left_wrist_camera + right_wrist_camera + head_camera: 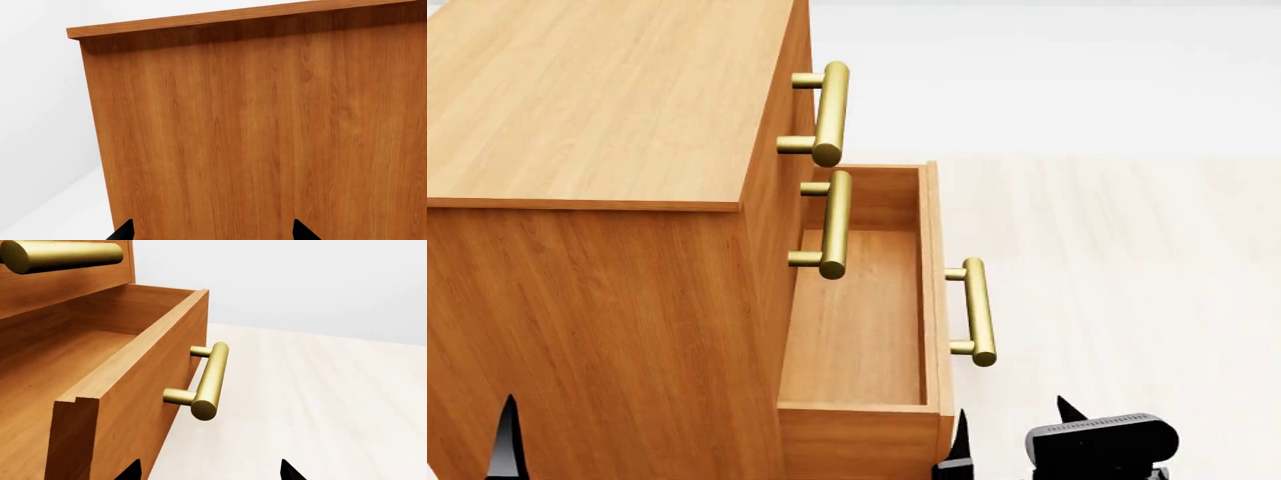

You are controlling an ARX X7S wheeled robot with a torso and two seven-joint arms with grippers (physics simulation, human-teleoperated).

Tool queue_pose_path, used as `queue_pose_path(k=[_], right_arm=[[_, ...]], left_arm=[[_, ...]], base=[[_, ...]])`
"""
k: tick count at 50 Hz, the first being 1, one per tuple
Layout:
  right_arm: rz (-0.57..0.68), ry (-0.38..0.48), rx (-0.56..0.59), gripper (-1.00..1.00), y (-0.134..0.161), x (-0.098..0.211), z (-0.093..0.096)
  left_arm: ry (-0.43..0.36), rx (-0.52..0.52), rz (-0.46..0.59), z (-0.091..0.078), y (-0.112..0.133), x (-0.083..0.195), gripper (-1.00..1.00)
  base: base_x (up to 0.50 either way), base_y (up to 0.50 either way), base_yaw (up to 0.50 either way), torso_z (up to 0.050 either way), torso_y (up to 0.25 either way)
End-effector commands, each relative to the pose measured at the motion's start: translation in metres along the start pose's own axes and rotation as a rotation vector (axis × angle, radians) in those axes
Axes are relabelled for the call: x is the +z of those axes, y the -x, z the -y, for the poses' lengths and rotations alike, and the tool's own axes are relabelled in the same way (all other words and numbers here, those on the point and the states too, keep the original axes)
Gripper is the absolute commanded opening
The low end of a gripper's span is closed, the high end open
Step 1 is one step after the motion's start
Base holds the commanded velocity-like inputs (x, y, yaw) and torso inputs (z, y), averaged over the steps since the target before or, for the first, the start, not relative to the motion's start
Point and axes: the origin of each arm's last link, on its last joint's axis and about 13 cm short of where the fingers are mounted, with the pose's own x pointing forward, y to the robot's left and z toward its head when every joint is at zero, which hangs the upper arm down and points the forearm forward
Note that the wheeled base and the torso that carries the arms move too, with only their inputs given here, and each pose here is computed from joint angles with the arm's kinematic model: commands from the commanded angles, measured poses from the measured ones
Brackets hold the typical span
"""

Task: Close the bottom drawer of the cabinet.

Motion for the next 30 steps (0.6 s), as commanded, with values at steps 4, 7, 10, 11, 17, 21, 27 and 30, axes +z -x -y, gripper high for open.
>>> queue_pose_path(k=[4, 7, 10, 11, 17, 21, 27, 30], right_arm=[[0.003, 0.025, 0.041, 1.00, -0.008, 0.003, -0.018], [0.005, 0.045, 0.058, 1.00, -0.007, 0.003, -0.022], [0.009, 0.059, 0.077, 1.00, -0.006, 0.001, -0.026], [0.012, 0.065, 0.081, 1.00, -0.006, 0.001, -0.027], [0.015, 0.080, 0.115, 1.00, -0.003, 0.001, -0.034], [0.021, 0.087, 0.134, 1.00, -0.003, 0.002, -0.037], [0.029, 0.098, 0.165, 1.00, -0.001, 0.007, -0.045], [0.032, 0.098, 0.169, 1.00, -0.002, 0.010, -0.046]], left_arm=[[0.003, 0.001, 0.001, -0.001, 0.000, 0.000, 1.00], [0.004, 0.002, 0.001, -0.001, 0.000, 0.001, 1.00], [0.003, 0.002, 0.001, -0.001, 0.000, 0.000, 1.00], [0.004, 0.002, 0.001, -0.001, 0.000, 0.000, 1.00], [0.003, 0.002, 0.001, 0.000, 0.000, 0.000, 1.00], [0.002, 0.003, 0.000, -0.001, 0.000, -0.001, 1.00], [0.002, 0.002, 0.000, 0.000, 0.000, -0.001, 1.00], [0.002, 0.002, 0.001, 0.000, 0.001, 0.000, 1.00]], base=[[0.00, 0.00, 0.00, 0.000, 0.000], [0.00, 0.00, 0.00, 0.000, 0.000], [0.00, 0.00, 0.00, 0.000, 0.000], [0.00, 0.00, 0.00, 0.000, 0.000], [0.00, 0.00, 0.00, 0.000, 0.000], [0.00, 0.00, 0.00, 0.000, 0.000], [0.00, 0.00, 0.00, 0.000, 0.000], [0.00, 0.00, 0.00, 0.000, 0.000]])
